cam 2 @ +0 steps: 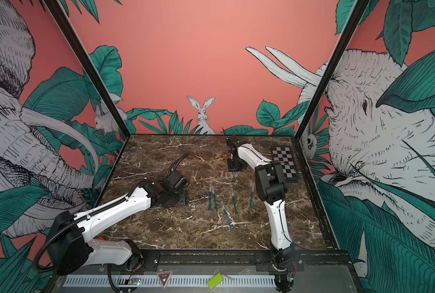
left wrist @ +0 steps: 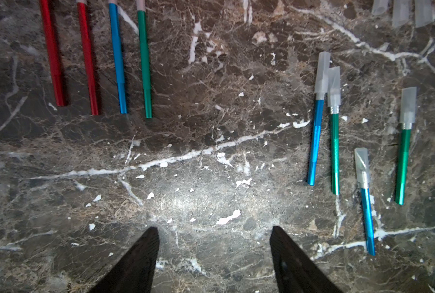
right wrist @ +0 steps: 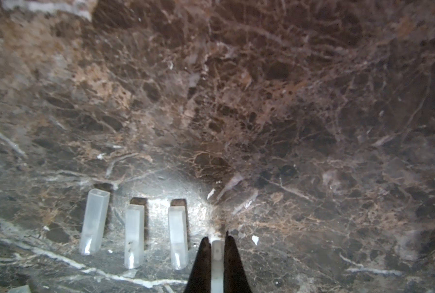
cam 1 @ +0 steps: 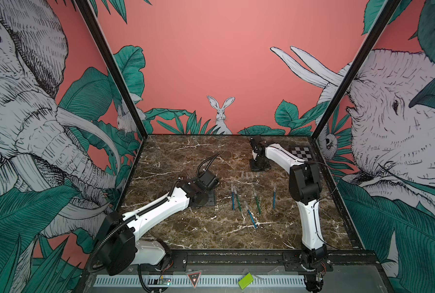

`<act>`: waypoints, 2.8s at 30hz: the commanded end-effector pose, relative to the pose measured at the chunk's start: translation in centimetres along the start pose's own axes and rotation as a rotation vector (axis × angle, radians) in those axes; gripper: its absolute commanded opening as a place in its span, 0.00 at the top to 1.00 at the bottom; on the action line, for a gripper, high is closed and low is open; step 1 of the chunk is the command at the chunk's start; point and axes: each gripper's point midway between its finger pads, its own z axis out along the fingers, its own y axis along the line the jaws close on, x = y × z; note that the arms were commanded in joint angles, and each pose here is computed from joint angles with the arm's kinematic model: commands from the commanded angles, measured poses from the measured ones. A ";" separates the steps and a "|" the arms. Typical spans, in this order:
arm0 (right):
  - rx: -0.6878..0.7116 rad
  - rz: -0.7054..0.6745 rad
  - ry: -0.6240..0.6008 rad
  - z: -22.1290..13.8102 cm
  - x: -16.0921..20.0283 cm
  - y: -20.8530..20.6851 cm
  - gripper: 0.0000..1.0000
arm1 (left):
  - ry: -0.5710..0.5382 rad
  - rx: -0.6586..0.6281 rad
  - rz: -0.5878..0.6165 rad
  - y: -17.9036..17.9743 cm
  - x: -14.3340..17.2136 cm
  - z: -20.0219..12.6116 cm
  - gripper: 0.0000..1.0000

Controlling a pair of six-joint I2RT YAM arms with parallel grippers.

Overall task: Remove protective caps from carving knives
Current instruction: Place the protective sleeve at the center of the board.

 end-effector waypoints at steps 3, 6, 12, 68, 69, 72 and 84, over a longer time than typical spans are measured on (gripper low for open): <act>0.002 0.017 0.037 1.1 0.8 -0.1 1.00 | 0.013 -0.001 -0.005 -0.4 0.3 0.5 0.28; -0.002 0.018 0.038 1.3 0.8 0.0 1.00 | 0.016 -0.001 0.000 -0.6 0.3 0.5 0.28; -0.010 0.025 0.048 1.8 0.9 0.2 1.00 | 0.019 -0.003 0.007 -0.8 0.3 0.6 0.28; 0.017 0.028 0.055 2.5 0.3 -0.2 0.87 | 0.030 -0.008 0.022 -1.2 0.2 0.8 0.29; 0.017 0.029 0.051 2.3 0.2 -0.2 0.84 | 0.032 -0.007 0.021 -1.2 0.3 0.8 0.29; 0.024 0.029 0.033 1.7 -0.2 -0.4 0.73 | 0.034 -0.003 0.022 -1.3 0.2 0.9 0.29; 0.071 0.069 -0.141 -7.4 -2.7 -1.8 0.53 | 0.055 0.026 0.016 -2.9 0.4 1.3 0.29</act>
